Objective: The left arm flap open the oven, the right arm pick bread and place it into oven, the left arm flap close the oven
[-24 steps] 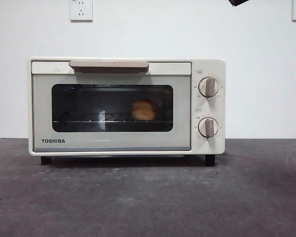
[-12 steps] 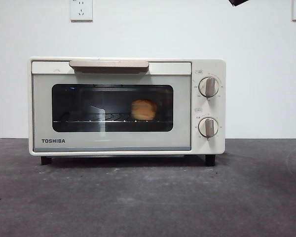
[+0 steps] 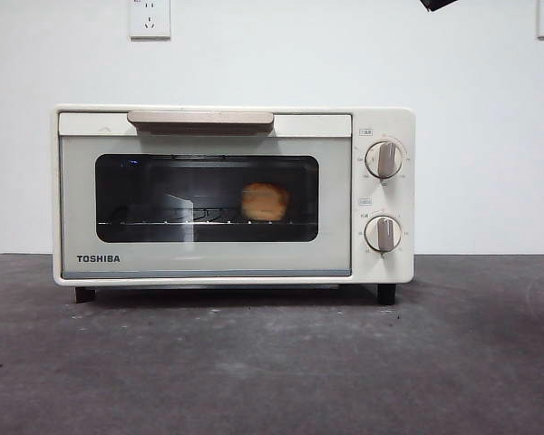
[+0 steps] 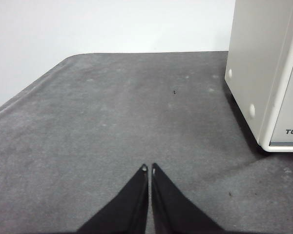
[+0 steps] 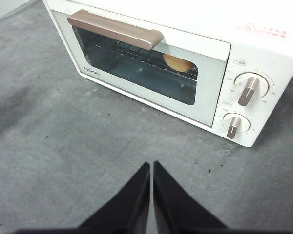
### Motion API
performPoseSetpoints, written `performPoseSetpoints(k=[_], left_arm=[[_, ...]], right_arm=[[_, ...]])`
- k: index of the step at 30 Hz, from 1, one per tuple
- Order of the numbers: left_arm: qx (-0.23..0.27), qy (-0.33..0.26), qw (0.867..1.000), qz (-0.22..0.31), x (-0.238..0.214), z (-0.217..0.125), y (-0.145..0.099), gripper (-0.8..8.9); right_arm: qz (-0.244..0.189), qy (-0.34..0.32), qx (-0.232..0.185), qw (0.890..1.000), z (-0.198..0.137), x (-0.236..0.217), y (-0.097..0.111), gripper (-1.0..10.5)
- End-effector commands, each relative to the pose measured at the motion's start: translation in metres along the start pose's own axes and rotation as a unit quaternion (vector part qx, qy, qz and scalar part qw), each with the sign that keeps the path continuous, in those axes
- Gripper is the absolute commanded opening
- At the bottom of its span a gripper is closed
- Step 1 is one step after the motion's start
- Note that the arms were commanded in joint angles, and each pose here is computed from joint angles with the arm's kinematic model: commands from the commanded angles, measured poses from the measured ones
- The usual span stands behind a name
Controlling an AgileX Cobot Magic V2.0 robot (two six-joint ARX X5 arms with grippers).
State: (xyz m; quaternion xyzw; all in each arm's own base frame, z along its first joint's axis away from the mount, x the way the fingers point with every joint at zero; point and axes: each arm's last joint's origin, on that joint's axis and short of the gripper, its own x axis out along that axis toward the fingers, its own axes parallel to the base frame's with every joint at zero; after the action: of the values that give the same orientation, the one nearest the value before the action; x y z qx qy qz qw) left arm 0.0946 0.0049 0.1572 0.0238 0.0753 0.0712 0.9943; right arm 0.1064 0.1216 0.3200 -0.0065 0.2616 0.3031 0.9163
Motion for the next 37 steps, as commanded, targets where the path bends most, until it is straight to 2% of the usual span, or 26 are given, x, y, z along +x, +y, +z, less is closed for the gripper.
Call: performPoseSetpoints(k=[1, 4, 7, 13, 15, 21, 24, 31, 33, 37], left_arm=[[0.001, 0.012, 1.0, 0.002, 0.002, -0.007, 0.0, 0.2], [0.001, 0.012, 1.0, 0.002, 0.002, -0.007, 0.0, 0.2], [0.001, 0.012, 1.0, 0.002, 0.002, -0.007, 0.0, 0.2], [0.001, 0.012, 1.0, 0.002, 0.002, -0.007, 0.0, 0.2], [0.001, 0.012, 1.0, 0.002, 0.002, -0.007, 0.0, 0.2], [0.001, 0.012, 1.0, 0.002, 0.002, -0.007, 0.0, 0.2], [0.001, 0.012, 1.0, 0.002, 0.002, -0.007, 0.0, 0.2], [0.001, 0.012, 1.0, 0.002, 0.002, -0.007, 0.0, 0.2], [0.001, 0.012, 1.0, 0.002, 0.002, -0.007, 0.0, 0.2], [0.001, 0.012, 1.0, 0.002, 0.002, -0.007, 0.0, 0.2]], right_arm=[[0.005, -0.005, 0.002, 1.0, 0.003, 0.0, 0.002, 0.1], [-0.005, -0.008, -0.016, 1.0, 0.003, -0.001, 0.002, 0.1], [-0.054, -0.03, -0.01, 0.998, 0.005, -0.005, -0.008, 0.1], [-0.077, -0.104, 0.037, 0.991, -0.005, -0.014, -0.037, 0.1], [-0.086, -0.148, 0.041, 0.984, -0.015, -0.018, -0.048, 0.1], [-0.121, -0.247, 0.02, 0.961, -0.053, -0.025, -0.073, 0.1], [-0.165, -0.278, 0.011, 0.946, -0.073, -0.027, -0.083, 0.1], [-0.239, -0.311, 0.006, 0.92, -0.109, -0.023, -0.098, 0.1], [-0.252, -0.316, 0.008, 0.915, -0.118, -0.02, -0.101, 0.1], [-0.268, -0.312, 0.013, 0.911, -0.132, -0.013, -0.107, 0.1]])
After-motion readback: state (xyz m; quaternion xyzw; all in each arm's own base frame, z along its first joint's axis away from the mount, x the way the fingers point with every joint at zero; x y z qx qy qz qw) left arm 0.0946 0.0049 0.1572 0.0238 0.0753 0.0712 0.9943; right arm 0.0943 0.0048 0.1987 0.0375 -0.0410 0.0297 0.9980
